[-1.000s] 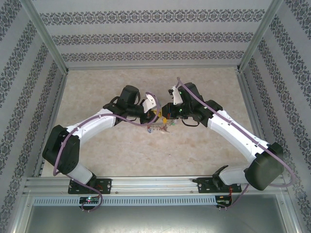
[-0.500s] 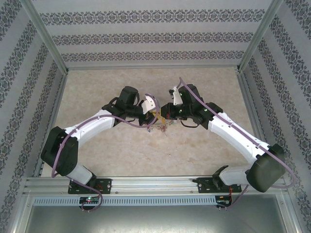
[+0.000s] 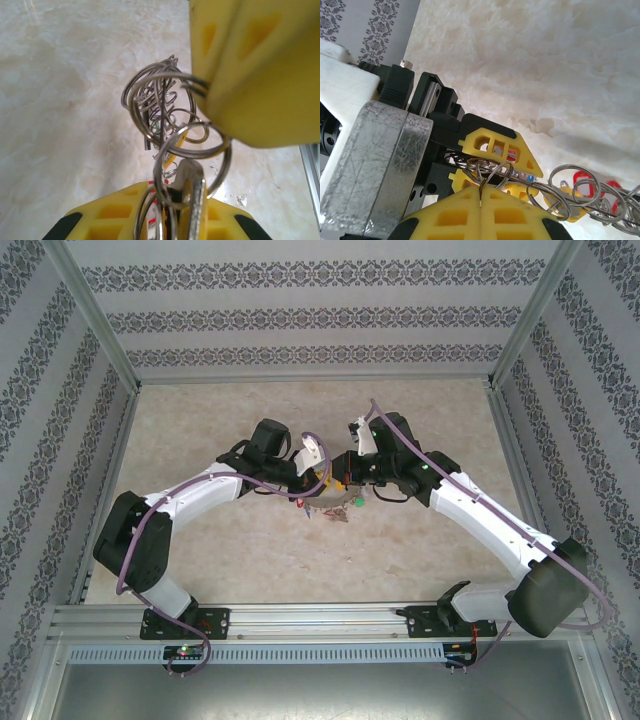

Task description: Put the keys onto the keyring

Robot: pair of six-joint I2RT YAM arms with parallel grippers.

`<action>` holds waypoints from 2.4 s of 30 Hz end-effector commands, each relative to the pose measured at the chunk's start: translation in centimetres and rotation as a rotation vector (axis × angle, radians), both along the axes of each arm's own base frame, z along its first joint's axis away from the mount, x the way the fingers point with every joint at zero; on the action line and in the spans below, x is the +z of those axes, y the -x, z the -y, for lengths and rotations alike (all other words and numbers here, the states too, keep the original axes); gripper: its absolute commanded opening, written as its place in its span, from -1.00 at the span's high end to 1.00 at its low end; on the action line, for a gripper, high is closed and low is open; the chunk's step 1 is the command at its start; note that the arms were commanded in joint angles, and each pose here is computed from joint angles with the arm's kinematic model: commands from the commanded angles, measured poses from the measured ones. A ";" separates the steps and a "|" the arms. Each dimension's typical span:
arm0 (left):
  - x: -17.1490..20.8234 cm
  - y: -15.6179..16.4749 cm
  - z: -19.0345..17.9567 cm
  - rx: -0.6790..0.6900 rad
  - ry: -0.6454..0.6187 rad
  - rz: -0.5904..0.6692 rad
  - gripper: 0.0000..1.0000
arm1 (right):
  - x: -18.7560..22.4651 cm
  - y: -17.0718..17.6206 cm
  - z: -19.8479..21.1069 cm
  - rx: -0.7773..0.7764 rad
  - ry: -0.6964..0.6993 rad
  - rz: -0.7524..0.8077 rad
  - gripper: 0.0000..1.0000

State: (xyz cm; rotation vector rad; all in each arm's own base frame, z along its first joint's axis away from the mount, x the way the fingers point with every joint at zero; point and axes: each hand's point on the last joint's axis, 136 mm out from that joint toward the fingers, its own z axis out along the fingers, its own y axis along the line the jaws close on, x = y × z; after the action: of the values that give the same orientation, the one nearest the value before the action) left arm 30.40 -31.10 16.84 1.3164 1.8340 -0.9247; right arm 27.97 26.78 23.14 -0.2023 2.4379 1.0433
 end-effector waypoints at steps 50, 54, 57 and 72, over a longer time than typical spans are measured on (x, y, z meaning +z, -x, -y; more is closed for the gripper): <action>4.0 5.0 -0.5 -0.260 0.051 0.010 1.00 | 1.5 4.5 0.8 1.238 0.804 1.756 0.37; 4.0 5.1 -0.4 -0.265 0.060 -0.010 1.00 | 1.1 4.7 0.5 1.278 0.782 1.742 0.37; 4.1 5.2 -0.3 -0.270 0.066 -0.014 1.00 | 0.7 4.9 0.6 1.307 0.799 1.737 0.36; 4.3 5.2 -0.2 -0.285 0.068 -0.025 1.00 | -0.1 4.9 0.6 1.356 0.857 1.754 0.45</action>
State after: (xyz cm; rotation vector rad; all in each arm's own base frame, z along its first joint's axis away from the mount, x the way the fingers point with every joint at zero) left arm 25.31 -30.29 18.42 1.5463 1.7679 -1.0811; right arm 23.20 26.27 23.35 -2.0141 0.6513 -0.1671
